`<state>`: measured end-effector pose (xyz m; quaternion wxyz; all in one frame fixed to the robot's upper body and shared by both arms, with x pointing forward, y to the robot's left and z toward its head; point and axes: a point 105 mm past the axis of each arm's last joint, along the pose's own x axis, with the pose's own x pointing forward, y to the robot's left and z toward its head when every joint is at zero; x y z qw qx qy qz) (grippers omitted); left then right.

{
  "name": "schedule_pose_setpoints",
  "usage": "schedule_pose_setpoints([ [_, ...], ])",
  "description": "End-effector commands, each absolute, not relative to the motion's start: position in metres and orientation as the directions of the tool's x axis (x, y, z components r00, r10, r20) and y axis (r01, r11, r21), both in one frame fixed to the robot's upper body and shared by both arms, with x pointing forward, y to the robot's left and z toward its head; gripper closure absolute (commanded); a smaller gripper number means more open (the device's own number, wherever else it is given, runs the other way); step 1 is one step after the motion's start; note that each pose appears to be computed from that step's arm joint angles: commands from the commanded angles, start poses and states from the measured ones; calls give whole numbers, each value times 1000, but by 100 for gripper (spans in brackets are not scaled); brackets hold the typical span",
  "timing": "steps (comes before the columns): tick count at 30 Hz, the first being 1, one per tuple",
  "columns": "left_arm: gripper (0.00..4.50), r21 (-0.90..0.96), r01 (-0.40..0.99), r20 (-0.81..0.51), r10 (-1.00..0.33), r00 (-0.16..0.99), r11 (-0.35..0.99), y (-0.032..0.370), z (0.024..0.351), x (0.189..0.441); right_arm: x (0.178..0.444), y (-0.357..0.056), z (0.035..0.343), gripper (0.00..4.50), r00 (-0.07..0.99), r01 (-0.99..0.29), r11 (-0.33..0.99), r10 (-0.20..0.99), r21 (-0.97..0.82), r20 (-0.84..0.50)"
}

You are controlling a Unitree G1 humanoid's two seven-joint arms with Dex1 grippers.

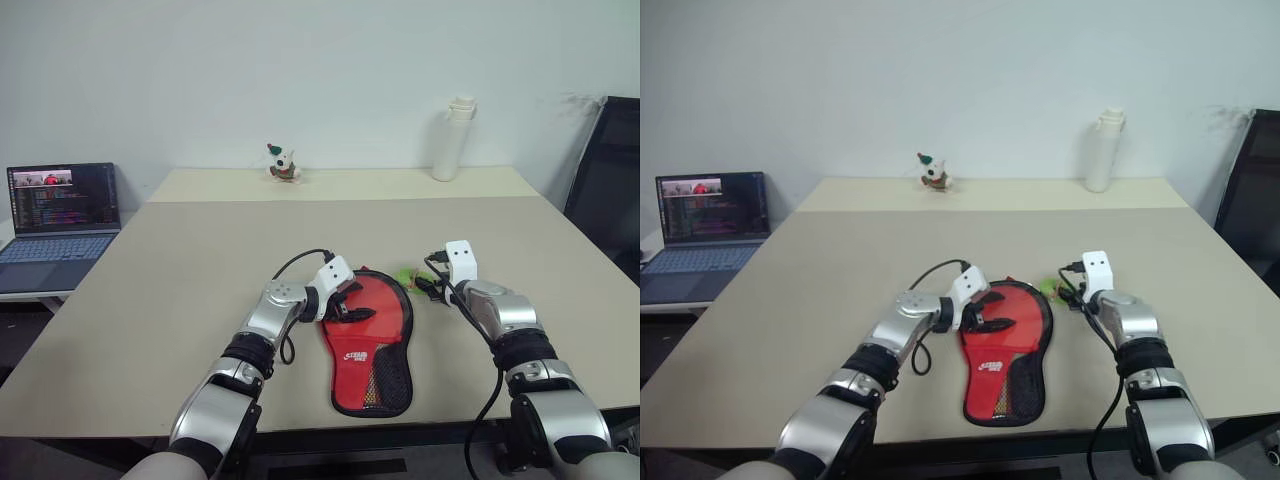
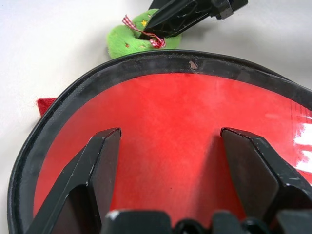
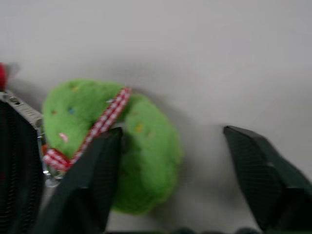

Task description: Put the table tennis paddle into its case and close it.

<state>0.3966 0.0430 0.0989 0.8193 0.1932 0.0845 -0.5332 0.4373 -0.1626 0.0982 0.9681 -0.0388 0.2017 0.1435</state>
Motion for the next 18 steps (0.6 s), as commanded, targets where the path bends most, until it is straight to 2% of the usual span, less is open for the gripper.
schedule_pose_setpoints([
  [1,93,238,909,-357,-840,409,342,40,96,394,433,-155,96,264,868,-330,943,290,-34,-403],
  [6,93,227,917,-370,-842,393,328,37,91,391,431,-158,98,431,875,-331,942,281,-63,-394],
  [12,93,203,930,-395,-843,365,307,35,80,386,423,-191,121,441,912,-275,954,218,-123,-348],
  [18,93,190,933,-405,-841,358,305,32,72,384,384,-220,129,441,899,-295,941,215,-164,-381],
])
